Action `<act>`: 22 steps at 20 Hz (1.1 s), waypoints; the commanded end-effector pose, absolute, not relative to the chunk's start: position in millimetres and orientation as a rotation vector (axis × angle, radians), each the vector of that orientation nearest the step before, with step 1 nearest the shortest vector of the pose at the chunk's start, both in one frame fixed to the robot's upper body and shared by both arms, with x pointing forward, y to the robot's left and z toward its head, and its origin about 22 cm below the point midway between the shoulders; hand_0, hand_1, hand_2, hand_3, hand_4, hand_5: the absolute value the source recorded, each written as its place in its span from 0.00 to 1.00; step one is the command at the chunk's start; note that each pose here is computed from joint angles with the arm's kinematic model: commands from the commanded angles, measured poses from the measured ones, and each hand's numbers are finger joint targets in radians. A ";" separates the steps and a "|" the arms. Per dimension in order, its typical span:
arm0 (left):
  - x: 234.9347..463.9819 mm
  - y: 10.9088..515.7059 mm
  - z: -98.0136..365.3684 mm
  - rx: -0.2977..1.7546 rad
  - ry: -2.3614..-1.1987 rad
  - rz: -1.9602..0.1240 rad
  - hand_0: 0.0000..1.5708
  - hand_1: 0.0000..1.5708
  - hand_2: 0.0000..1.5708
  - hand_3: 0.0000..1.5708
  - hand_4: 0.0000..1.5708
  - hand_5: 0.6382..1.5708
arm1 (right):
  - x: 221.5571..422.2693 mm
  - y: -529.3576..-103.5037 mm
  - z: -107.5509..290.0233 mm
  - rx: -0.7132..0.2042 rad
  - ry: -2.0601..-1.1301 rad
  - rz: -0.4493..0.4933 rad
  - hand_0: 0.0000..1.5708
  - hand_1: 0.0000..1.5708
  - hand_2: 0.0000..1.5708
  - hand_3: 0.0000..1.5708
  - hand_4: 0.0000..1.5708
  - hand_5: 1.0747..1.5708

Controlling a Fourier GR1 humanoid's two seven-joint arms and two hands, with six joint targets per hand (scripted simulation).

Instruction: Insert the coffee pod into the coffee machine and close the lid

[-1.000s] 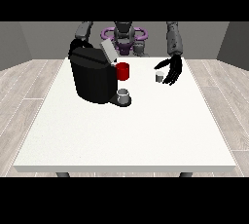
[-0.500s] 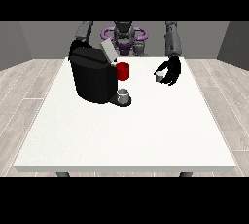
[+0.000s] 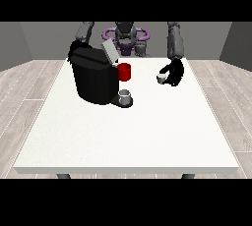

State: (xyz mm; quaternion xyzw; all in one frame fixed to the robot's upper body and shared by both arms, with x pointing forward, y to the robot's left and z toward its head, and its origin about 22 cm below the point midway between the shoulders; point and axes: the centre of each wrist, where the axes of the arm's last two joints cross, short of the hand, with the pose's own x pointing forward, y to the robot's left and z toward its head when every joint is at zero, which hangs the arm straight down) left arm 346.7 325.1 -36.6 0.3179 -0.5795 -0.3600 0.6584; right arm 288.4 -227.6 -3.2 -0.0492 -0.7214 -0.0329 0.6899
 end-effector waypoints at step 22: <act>429.8 276.5 106.7 0.611 -1.559 -0.917 0.81 0.81 0.85 0.82 0.35 1.00 | 305.2 -207.1 -3.7 -0.060 -1.568 -0.053 0.00 0.00 0.00 0.00 0.30 1.00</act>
